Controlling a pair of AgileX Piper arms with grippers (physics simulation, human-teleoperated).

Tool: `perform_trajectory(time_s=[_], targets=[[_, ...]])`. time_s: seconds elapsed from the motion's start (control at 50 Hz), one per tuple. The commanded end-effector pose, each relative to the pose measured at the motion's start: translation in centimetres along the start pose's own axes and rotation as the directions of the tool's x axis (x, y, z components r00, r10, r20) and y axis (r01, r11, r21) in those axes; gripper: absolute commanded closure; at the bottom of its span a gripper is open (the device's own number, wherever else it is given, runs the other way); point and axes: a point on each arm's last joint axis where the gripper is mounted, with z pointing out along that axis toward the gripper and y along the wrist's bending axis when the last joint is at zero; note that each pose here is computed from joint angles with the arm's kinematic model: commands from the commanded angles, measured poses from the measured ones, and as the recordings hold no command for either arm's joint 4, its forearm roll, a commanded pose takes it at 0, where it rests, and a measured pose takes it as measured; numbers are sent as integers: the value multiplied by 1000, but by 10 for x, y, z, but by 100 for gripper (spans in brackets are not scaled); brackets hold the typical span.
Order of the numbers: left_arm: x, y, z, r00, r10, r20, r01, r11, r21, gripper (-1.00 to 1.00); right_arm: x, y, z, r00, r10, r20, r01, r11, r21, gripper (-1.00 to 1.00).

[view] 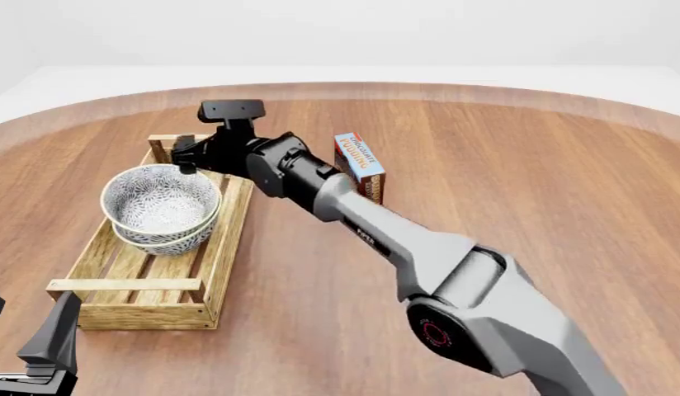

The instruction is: Stack the left bowl on the right bowl and place them in the tray.

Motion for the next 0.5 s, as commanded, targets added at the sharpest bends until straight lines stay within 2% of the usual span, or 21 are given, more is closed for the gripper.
perform_trajectory(time_s=[0.02,0.1,0.5], targets=[[0,0,0,1000,0,0,0,1000,0,-100,-27,-2,-51,998,-6,63,6,1000,-3,-100],[0,0,0,1000,0,0,0,1000,0,-100,-37,-3,-79,995,-15,95,16,1000,-3,-100],[0,0,0,1000,0,0,0,1000,0,-100,-47,3,-178,983,-57,172,61,998,-20,-100]])
